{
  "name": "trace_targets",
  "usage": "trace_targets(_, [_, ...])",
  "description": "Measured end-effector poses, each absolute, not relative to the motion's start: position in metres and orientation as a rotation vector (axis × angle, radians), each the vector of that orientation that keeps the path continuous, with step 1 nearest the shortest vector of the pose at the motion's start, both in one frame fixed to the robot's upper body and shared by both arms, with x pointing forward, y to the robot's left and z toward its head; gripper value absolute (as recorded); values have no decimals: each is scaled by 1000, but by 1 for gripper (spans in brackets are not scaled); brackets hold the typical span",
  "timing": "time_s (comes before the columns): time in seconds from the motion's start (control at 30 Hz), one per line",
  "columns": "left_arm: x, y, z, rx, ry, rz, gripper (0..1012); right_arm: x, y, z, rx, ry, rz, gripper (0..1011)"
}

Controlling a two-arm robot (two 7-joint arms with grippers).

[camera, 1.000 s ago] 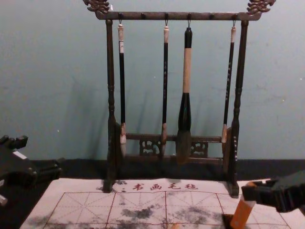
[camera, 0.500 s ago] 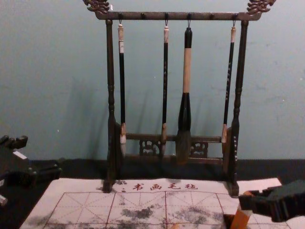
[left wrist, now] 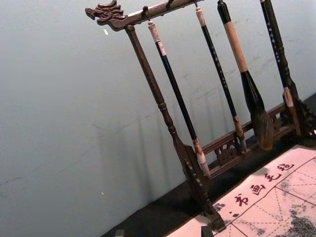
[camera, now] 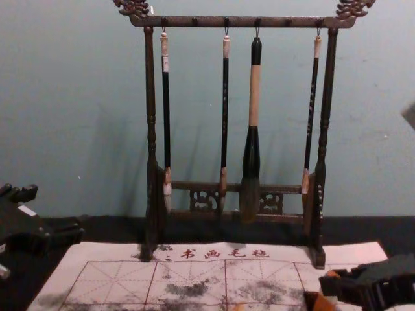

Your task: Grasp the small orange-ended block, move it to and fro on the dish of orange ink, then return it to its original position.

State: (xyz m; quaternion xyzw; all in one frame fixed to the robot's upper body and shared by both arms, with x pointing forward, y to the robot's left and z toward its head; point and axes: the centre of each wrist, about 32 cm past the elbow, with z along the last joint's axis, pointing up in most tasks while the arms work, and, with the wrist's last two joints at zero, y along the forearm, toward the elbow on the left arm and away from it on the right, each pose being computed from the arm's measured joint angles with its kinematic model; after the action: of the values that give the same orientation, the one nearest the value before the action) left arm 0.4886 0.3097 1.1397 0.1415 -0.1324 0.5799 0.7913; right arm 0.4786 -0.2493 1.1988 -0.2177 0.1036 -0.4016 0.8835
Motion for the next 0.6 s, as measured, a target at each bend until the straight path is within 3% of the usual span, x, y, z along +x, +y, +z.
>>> trace_targets(0.37, [489,310,1140,304,-285,1248,1001,478,-249,1199,-452,215,-835,143])
trace_targets(0.6, [489,310,1140,304,-285,1248,1001,478,-250,1200,-450,216,-835,309])
